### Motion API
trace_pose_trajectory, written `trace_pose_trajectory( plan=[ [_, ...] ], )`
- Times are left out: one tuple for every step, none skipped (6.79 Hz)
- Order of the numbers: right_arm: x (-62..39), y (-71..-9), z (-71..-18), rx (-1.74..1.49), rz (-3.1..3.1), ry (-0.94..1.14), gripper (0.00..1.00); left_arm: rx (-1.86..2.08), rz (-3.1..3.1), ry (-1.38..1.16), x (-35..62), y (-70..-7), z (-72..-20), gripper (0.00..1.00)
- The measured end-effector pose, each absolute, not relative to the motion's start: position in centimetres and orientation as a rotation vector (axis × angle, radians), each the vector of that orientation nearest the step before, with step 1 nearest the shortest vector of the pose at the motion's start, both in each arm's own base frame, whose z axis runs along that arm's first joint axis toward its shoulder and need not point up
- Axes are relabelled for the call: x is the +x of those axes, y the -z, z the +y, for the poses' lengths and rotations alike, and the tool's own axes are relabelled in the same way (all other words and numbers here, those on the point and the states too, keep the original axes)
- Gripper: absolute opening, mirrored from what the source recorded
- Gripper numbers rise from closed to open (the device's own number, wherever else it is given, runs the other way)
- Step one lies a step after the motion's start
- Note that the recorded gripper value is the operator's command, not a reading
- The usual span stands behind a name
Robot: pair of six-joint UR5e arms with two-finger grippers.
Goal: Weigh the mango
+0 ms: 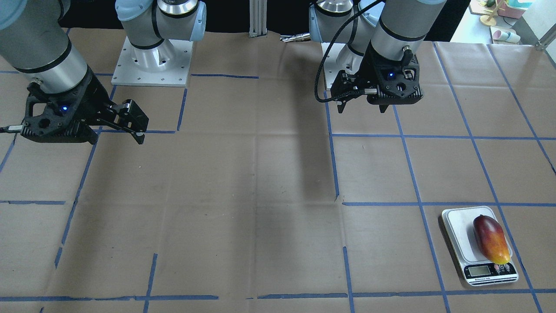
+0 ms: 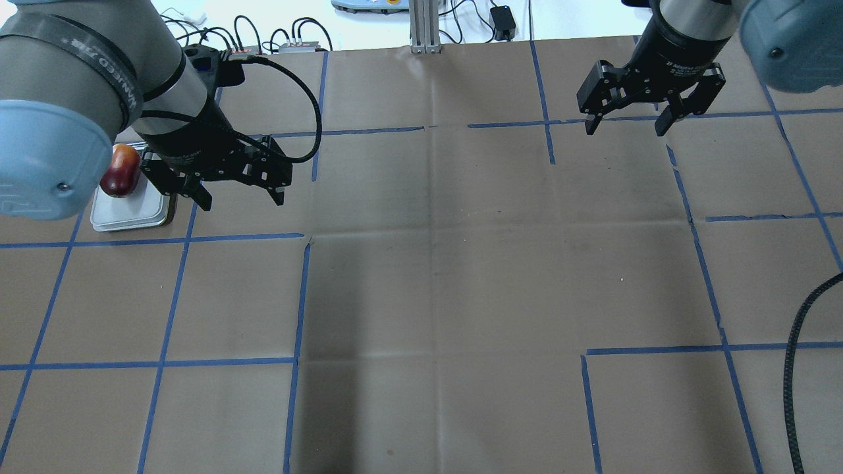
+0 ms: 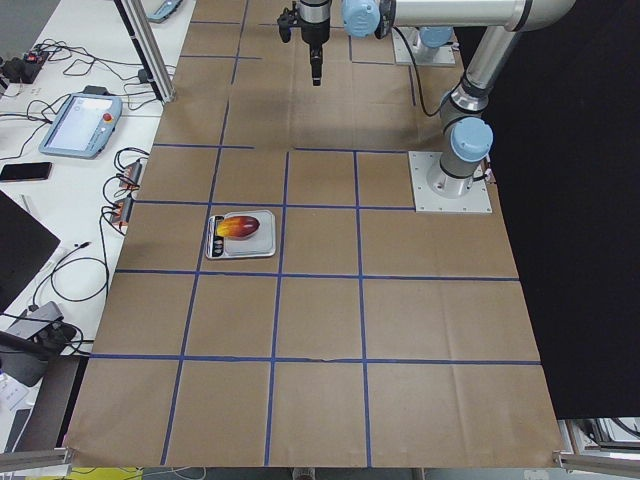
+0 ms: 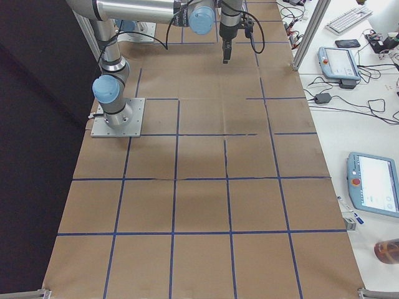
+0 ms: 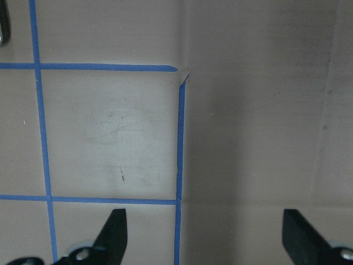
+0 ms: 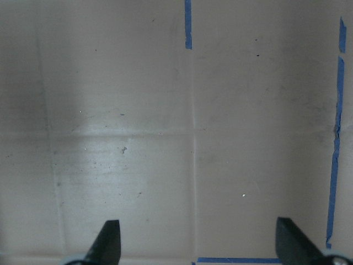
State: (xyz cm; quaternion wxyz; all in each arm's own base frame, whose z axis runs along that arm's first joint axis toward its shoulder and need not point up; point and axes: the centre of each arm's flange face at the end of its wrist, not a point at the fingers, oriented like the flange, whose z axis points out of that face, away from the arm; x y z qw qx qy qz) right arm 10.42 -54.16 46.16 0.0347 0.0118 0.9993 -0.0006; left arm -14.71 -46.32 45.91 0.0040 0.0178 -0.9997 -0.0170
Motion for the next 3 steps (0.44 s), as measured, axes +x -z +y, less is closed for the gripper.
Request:
trace_pose_trajectory(
  plan=[
    [10.42,-46.16,-54.16,0.036,3.072,0.002,1.00,0.058,-3.131,0.058,-14.72,-45.81,-46.37,1.00],
    [10.42,-46.16,-54.16,0.036,3.072,0.002,1.00,0.059,-3.130,0.062,-14.73,-45.70,-46.42,1.00],
    [10.42,-46.16,-54.16,0.035,3.072,0.002,1.00,0.059,-3.130,0.066,-14.73,-45.58,-46.47,1.00]
  ],
)
